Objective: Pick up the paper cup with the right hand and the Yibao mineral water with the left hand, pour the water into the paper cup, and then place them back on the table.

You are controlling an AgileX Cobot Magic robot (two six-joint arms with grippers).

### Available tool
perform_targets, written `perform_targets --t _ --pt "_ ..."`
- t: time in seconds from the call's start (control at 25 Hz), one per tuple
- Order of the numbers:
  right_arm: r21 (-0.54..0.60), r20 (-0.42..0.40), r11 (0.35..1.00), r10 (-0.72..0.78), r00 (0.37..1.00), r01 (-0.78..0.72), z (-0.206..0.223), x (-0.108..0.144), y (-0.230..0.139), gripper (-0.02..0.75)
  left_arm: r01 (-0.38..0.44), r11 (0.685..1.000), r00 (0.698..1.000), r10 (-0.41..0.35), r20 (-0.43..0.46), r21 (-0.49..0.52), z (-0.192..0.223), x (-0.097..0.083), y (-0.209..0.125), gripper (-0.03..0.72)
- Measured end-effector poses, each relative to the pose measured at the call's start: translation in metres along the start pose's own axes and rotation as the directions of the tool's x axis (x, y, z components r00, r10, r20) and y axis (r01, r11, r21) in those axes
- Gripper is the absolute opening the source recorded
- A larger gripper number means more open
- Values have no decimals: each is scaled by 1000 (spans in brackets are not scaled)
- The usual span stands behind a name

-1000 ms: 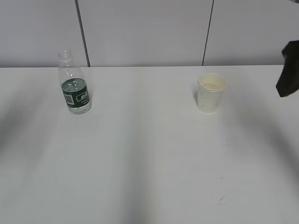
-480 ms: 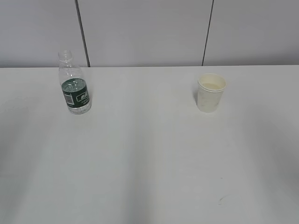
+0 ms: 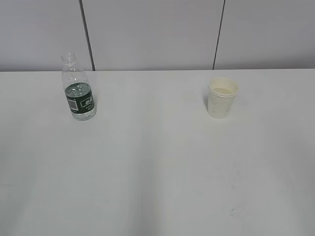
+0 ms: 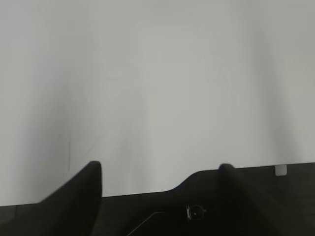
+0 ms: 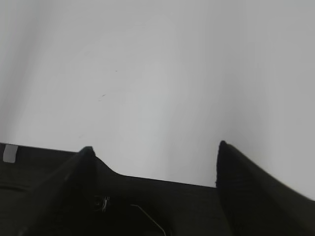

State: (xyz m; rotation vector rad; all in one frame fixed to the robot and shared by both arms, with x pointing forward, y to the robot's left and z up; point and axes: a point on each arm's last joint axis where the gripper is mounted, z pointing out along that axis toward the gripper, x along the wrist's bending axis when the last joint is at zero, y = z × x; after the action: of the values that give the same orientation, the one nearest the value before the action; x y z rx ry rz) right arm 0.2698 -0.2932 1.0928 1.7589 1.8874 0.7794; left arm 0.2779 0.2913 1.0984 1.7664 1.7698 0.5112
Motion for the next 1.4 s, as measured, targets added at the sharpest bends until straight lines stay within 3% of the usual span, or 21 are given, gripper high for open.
perform_targets --t 0.6,1.0,1.4 --pt "-224 22 974 -30 999 34 3 -8 -67 586 -34 967 999 38 14 -252 -10 10 -77 448" --pt "-270 53 962 -38 998 51 10 -10 -66 586 -76 934 997 81 2 -350 0 10 -70 448" --pt "-275 53 960 -38 998 52 10 -10 -65 586 -82 929 996 88 0 -360 2 10 -69 442"
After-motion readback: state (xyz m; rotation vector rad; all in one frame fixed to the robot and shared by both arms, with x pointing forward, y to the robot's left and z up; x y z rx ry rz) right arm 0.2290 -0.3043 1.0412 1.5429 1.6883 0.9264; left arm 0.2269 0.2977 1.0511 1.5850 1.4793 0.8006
